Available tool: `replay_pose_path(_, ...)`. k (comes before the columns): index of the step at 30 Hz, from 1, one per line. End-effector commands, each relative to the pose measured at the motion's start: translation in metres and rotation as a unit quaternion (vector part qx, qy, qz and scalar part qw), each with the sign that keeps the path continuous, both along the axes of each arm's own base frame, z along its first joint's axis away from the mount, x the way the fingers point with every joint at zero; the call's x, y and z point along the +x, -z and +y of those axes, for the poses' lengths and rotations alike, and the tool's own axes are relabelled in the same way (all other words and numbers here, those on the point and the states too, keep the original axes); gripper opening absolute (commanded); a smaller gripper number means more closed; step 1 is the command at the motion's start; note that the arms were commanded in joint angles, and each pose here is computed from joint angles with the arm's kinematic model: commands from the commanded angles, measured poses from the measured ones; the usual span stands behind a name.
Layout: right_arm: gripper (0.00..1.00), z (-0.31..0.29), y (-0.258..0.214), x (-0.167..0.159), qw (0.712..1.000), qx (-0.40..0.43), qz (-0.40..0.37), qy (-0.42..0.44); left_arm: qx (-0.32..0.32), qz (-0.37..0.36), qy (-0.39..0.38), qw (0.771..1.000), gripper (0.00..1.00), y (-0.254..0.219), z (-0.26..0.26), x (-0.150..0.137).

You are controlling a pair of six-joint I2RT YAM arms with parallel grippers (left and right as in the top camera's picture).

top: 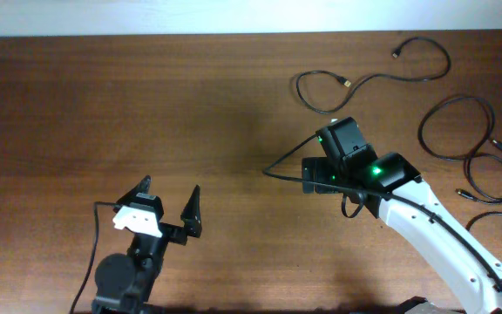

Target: Untangle cables

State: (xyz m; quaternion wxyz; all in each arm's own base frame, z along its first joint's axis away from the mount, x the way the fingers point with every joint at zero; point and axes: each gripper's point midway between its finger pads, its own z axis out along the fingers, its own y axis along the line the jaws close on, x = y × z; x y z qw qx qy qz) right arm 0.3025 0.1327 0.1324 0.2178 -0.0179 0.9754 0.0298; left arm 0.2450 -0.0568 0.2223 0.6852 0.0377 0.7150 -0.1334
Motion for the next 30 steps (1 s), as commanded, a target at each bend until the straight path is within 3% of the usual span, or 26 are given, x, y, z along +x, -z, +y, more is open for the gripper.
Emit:
replay_pose_path(1,0.99,0.000,0.005,-0.002,1.000,-0.002,0.006,0.003,-0.073,-0.033,-0.004,0.997,0.99,0.014,0.004,0.003)
replay_pose_path(7,0.99,0.000,0.005,-0.002,1.000,-0.002,0.006,0.003,-0.094,-0.034,-0.017,0.995,0.99,0.024,0.010,0.005)
replay_pose_path(15,0.99,0.000,0.005,-0.002,1.000,-0.002,0.006,0.003,-0.080,0.036,-0.067,0.994,0.99,0.061,0.032,0.006)
replay_pose_path(25,0.99,0.000,0.005,-0.002,1.000,-0.002,0.006,0.003,0.044,0.017,-0.069,0.997,0.99,0.065,0.036,0.000)
replay_pose_path(30,0.99,0.000,0.005,-0.002,1.000,-0.002,0.006,0.003,0.066,0.014,-0.069,0.995,0.99,0.065,0.037,0.000)
